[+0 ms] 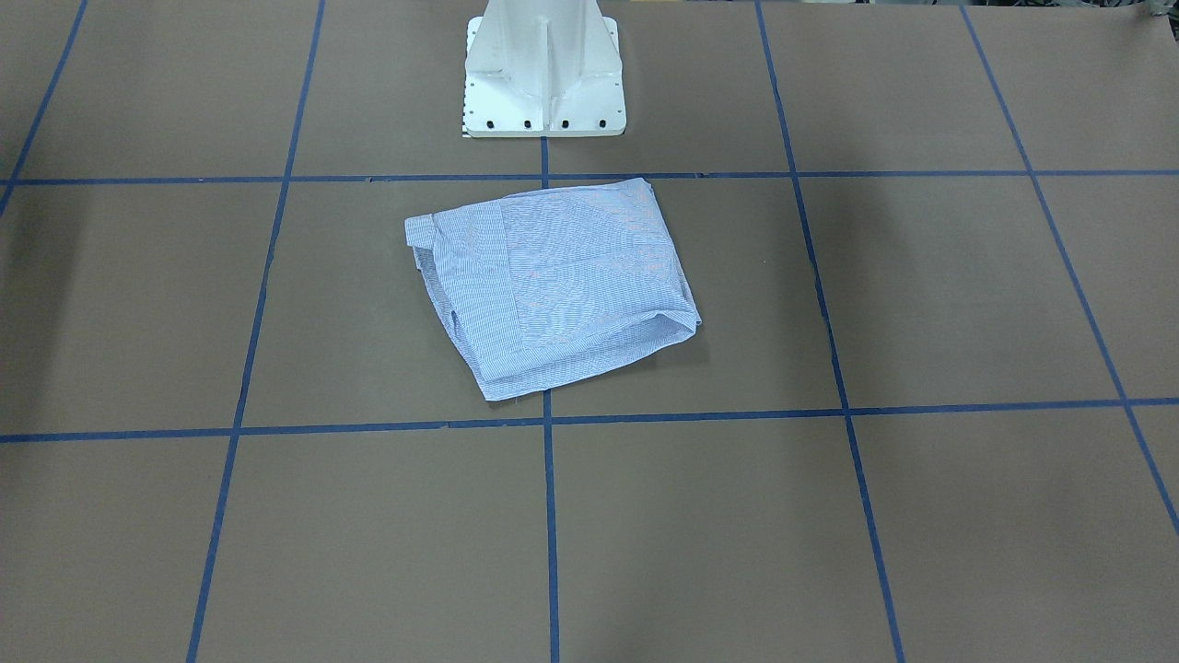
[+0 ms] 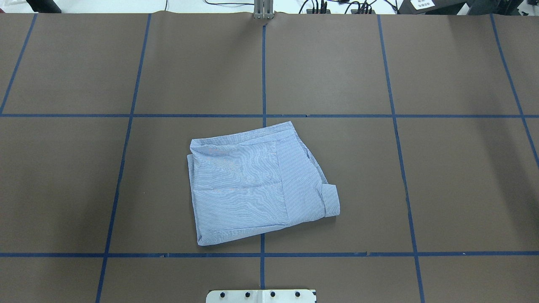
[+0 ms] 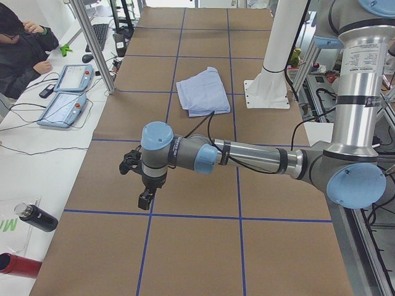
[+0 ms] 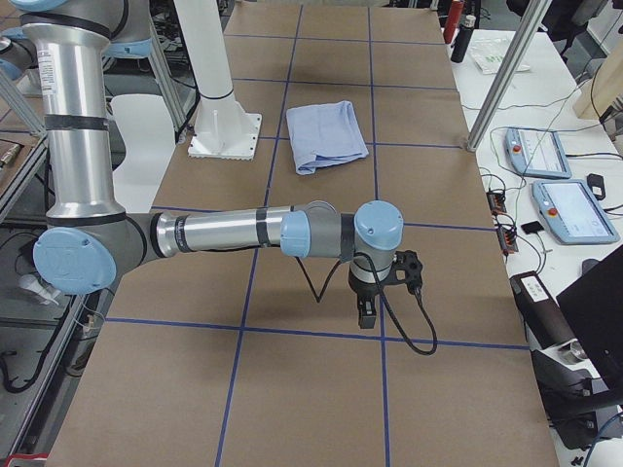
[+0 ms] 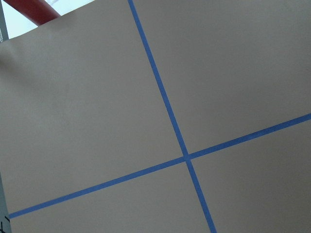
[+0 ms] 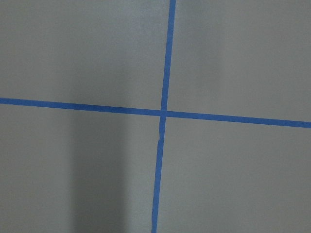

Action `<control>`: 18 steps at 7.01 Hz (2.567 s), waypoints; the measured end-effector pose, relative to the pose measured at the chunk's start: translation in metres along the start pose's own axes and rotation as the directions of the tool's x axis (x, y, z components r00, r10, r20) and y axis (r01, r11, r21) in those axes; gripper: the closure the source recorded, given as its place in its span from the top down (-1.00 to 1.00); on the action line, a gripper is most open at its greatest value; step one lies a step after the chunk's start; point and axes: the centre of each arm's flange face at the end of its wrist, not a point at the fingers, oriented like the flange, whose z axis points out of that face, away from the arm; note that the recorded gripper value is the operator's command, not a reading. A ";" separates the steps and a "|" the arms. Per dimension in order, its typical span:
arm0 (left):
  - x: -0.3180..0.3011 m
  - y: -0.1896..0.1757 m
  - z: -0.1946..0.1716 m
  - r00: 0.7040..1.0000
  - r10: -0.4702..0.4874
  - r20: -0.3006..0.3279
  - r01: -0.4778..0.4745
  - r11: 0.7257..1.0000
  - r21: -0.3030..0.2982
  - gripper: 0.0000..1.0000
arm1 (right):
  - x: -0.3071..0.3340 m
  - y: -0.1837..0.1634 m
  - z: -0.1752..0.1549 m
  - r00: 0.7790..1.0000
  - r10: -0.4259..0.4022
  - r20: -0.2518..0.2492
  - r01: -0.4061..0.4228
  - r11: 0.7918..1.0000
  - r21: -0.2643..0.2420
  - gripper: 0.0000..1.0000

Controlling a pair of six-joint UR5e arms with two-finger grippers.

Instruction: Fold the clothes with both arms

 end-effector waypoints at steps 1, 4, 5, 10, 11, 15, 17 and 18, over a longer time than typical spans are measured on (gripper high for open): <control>-0.002 0.011 0.005 0.999 -0.034 -0.006 0.034 0.999 -0.010 1.00 | 0.000 0.001 -0.001 1.000 0.003 0.004 -0.003 1.000 0.002 1.00; -0.002 0.043 0.019 0.983 -0.178 -0.044 0.177 0.984 -0.017 1.00 | 0.001 0.004 0.002 0.999 0.022 0.023 -0.022 1.000 -0.009 1.00; 0.000 0.043 0.019 0.977 -0.206 -0.048 0.206 0.978 -0.016 1.00 | 0.001 0.004 0.004 0.999 0.024 0.026 -0.024 1.000 -0.012 1.00; 0.002 0.039 0.019 0.973 -0.226 -0.050 0.226 0.974 -0.019 1.00 | -0.019 0.012 0.042 0.997 0.081 0.016 -0.079 0.994 -0.077 1.00; 0.002 0.039 0.019 0.973 -0.227 -0.049 0.226 0.974 -0.019 1.00 | -0.014 0.022 0.049 0.997 0.070 0.016 -0.069 0.996 -0.063 1.00; 0.001 0.041 0.020 0.972 -0.230 -0.048 0.229 0.973 -0.023 1.00 | -0.003 0.040 0.058 0.998 0.054 0.019 -0.053 0.998 -0.029 1.00; 0.000 0.041 0.021 0.972 -0.232 -0.047 0.231 0.973 -0.026 1.00 | -0.003 0.040 0.058 0.998 0.054 0.022 -0.053 0.998 -0.028 1.00; 0.000 0.041 0.022 0.971 -0.232 -0.047 0.231 0.973 -0.027 1.00 | -0.003 0.040 0.058 0.998 0.053 0.023 -0.053 0.998 -0.028 1.00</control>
